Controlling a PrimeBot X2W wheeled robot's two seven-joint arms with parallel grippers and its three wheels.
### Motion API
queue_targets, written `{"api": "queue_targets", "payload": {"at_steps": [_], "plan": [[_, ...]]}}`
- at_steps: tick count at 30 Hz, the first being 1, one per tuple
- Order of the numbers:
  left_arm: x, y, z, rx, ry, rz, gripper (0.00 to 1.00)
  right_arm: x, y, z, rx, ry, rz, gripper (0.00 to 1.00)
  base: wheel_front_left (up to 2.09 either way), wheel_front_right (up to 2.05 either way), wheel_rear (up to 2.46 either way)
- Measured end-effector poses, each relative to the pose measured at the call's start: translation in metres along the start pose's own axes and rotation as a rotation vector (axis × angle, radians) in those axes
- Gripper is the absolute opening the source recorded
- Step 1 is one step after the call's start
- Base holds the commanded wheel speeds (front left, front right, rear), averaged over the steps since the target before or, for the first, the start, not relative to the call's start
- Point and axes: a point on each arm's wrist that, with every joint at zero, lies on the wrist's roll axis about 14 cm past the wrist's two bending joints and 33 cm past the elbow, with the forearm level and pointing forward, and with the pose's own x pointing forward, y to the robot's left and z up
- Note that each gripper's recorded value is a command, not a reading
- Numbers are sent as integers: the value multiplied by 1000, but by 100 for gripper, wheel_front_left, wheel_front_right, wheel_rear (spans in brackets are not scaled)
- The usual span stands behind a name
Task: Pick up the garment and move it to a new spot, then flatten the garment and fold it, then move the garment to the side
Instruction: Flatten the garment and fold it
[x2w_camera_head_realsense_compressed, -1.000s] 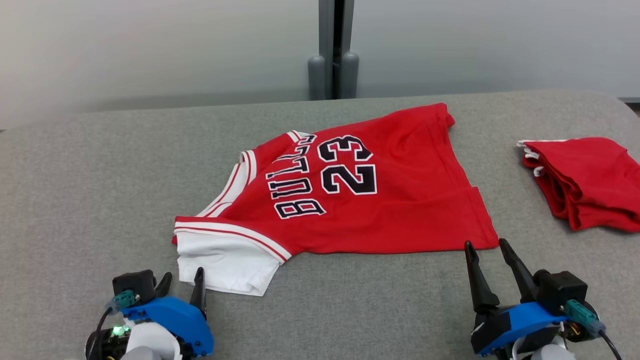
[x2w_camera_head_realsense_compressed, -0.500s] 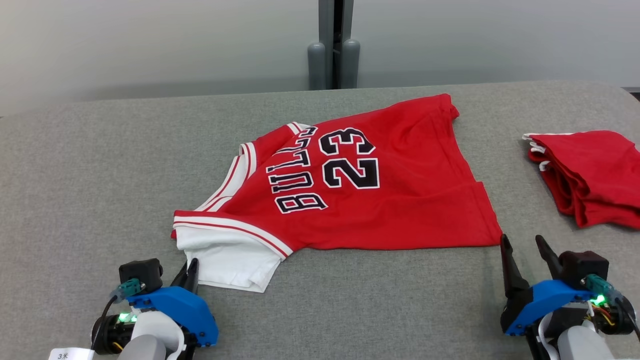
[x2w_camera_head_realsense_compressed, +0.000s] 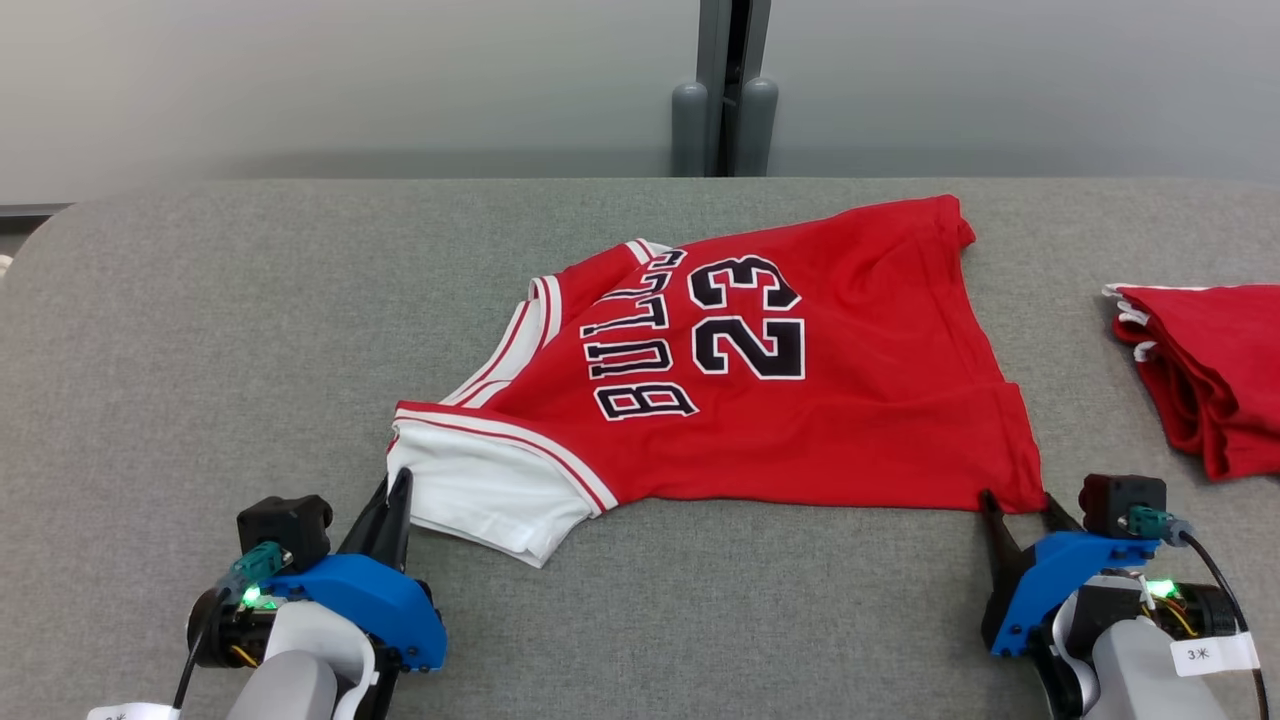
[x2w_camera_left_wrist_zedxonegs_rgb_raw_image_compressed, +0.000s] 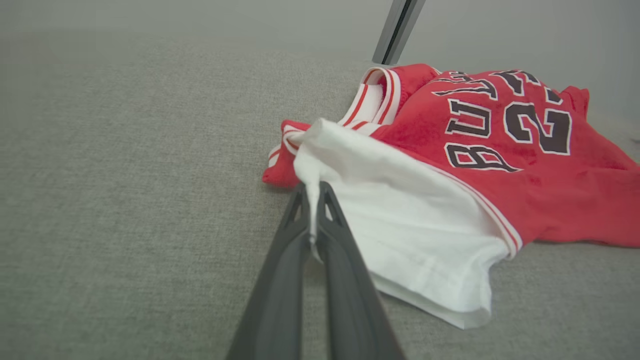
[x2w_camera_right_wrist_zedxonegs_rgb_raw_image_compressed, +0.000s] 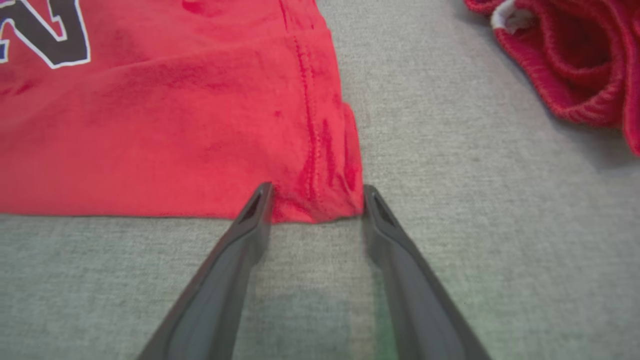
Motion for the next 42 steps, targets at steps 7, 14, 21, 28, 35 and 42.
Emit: {"api": "queue_targets", "payload": {"at_steps": [7,14,21,28,35,42], "plan": [[-7,-11,24,2,-77,-37,0,-3,14,15,52,-67,43,0,0,0,0],[-15,-40,86,-97,-250,-135,0,-19,12,91,42,-335,75,0,0,0,0],[-51,-81,190,-133,-509,-319,0,-70,2,189,-6,-639,97,0,0,0,0],[-127,-129,304,55,-835,-487,0,-162,-9,269,-71,-927,77,0,0,0,0],[-200,-173,374,282,-1073,-581,0,-245,-11,307,-108,-1099,46,0,0,0,0],[-171,-191,390,312,-992,-638,0,-238,-11,306,-76,-1045,51,0,0,0,0]]}}
